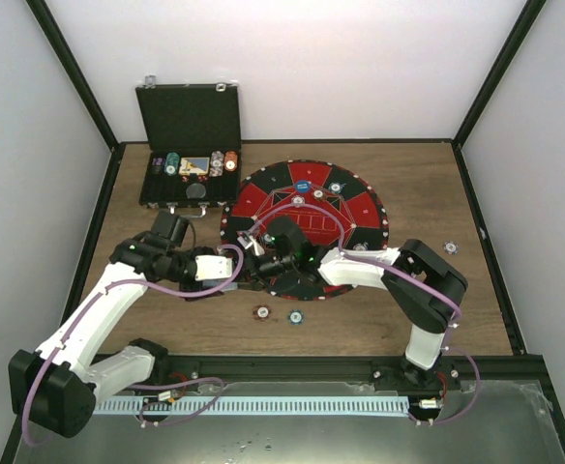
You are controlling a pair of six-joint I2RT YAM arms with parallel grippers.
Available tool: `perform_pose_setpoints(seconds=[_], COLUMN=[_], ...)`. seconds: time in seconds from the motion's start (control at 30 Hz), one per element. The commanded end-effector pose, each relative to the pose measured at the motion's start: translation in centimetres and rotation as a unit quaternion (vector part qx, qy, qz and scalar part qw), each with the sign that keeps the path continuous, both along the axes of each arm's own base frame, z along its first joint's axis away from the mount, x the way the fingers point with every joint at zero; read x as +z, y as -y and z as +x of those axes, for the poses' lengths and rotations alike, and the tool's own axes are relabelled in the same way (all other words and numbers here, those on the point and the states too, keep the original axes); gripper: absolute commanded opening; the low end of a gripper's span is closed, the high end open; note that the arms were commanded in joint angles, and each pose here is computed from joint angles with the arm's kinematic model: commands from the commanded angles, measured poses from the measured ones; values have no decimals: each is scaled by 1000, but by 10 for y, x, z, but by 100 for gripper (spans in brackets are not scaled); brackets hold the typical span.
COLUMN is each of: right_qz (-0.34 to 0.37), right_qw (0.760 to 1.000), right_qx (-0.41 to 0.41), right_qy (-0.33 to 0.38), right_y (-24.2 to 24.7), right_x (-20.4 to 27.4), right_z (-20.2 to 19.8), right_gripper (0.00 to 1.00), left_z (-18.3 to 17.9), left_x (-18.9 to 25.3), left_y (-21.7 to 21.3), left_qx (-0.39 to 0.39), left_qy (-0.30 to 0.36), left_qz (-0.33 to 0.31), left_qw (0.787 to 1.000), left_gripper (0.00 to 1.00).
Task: Distribute texas hold em gaming equipment
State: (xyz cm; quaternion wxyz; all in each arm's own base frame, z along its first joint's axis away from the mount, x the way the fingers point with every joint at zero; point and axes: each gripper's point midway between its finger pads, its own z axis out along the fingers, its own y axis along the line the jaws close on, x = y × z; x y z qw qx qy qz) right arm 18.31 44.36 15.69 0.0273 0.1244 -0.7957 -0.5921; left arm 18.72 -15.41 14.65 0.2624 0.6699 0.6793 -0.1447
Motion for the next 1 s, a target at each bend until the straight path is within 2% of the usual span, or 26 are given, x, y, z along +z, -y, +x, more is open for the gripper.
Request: perform_pose_setpoints(seconds=[0.0, 0.23, 0.63, 0.8, 0.97], right_qz=[-5, -14, -6, -4, -10], right_qw=[1000, 1000, 999, 999, 1000], right_qx=[5, -13, -26, -9, 8], right_qy=[15, 14, 30, 39, 27], right_y=[-1, 17, 28, 14, -5], right_x=[7, 1, 19, 25, 11], right_z=[3, 14, 14, 8, 4], right_gripper=[56, 55, 50, 66, 66], left_z=[0, -1, 0, 0, 1], left_x=[7, 5, 1, 2, 8], left_y=[6, 4, 4, 4, 6], left_qx=[-7, -4, -2, -3, -1], left_qy=[-3, -7, -6, -4, -4], left_qz=[-17, -8, -8, -9, -17], left_qw=[1000, 1000, 1000, 1000, 1000], left_gripper=[11, 9, 9, 10, 10])
